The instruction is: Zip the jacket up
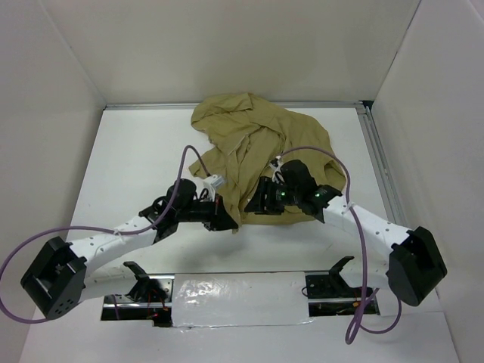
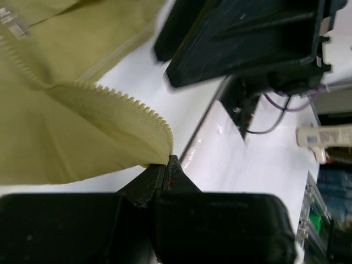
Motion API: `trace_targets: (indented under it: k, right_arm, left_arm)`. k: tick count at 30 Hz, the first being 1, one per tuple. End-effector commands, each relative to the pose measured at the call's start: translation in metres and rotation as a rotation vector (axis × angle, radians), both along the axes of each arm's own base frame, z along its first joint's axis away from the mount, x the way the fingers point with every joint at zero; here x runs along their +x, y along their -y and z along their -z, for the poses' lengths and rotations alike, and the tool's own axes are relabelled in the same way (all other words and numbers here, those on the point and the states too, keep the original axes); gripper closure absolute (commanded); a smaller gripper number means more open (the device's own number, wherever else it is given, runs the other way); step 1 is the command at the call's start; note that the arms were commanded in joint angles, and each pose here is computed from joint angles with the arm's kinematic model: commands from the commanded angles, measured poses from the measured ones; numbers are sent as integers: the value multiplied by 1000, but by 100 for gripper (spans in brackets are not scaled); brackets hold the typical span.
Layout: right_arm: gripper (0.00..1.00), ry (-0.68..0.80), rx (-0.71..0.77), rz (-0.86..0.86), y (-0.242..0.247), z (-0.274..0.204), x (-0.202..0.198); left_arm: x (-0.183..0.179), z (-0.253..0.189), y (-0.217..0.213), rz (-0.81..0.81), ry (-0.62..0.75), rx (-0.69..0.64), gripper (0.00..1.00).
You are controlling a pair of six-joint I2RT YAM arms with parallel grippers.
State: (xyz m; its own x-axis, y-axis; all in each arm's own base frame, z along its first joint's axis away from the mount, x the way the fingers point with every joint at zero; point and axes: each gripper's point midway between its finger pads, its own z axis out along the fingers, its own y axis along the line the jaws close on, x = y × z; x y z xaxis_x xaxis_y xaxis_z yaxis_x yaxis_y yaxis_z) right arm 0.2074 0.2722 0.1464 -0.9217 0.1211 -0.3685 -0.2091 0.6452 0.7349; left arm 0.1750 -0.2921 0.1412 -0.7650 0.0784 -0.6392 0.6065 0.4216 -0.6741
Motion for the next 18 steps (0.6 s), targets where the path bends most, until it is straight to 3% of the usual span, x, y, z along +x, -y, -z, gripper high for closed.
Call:
trace_targets:
  k: [1, 6, 14, 18]
  right_arm:
    - [43, 22, -149, 170, 31, 9, 24]
    - [43, 32, -422, 379, 63, 30, 67]
    - [46, -32, -650, 451, 53, 78, 111]
    - [46, -35, -670, 475, 38, 87, 129]
  left_arm:
    - [13, 14, -20, -193, -112, 50, 100]
    - [14, 16, -42, -290, -133, 34, 100]
    - [7, 16, -49, -296, -116, 4, 100]
    - [8, 24, -48, -287, -132, -3, 100]
